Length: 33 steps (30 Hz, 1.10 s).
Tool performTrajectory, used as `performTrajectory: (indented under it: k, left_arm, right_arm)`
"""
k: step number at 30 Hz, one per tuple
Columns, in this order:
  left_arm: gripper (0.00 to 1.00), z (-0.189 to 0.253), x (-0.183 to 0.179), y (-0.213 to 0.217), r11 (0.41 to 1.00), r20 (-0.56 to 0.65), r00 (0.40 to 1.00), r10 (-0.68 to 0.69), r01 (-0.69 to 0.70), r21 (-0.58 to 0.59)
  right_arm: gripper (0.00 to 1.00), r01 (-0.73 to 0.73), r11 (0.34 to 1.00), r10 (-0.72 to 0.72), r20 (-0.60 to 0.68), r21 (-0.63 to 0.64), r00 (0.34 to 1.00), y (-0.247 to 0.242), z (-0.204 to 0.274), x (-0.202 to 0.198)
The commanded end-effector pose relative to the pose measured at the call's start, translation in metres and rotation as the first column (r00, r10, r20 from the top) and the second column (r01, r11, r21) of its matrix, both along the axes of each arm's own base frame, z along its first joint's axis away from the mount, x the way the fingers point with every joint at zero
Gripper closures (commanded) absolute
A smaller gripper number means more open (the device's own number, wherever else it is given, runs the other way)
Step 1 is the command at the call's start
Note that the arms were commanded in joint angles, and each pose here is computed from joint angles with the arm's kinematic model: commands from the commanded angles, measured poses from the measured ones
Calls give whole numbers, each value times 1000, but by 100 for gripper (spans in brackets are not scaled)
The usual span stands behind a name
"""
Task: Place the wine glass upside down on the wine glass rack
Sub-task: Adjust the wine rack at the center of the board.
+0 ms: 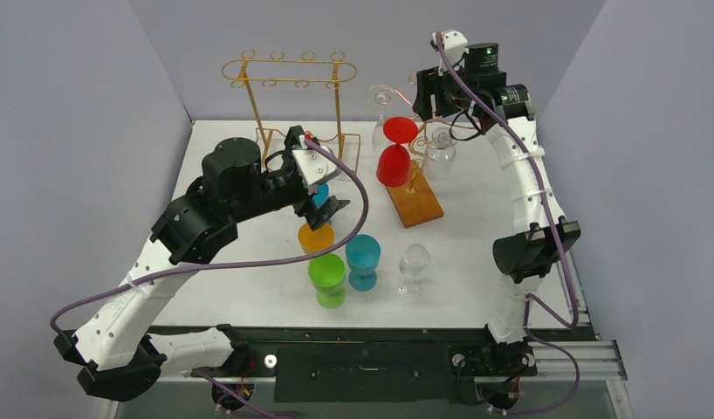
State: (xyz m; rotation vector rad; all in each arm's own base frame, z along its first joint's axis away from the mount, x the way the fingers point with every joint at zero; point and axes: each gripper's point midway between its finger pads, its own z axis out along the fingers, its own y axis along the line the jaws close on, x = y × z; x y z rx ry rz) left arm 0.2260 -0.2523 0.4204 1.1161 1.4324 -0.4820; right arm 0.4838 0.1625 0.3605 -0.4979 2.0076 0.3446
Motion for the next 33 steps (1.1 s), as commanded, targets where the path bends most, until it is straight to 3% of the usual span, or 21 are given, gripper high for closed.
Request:
performTrajectory:
  k: [1, 18, 25, 33]
  left_arm:
    - [5, 15, 2, -2, 1000, 33, 999, -5, 6, -27]
    - [5, 20, -1, -2, 999, 31, 999, -8, 10, -47]
    - [5, 26, -3, -3, 998, 43, 999, -20, 23, -63]
    - [5, 34, -10, 0, 996, 52, 998, -34, 39, -83]
  right_arm:
    - [38, -60, 998, 60, 37, -16, 997, 4, 15, -6]
    - [42, -43, 994, 41, -30, -101, 999, 6, -25, 9]
    - [73, -5, 997, 2, -39, -73, 999, 11, -28, 12]
    - [100, 56, 996, -60, -61, -66, 996, 11, -28, 6]
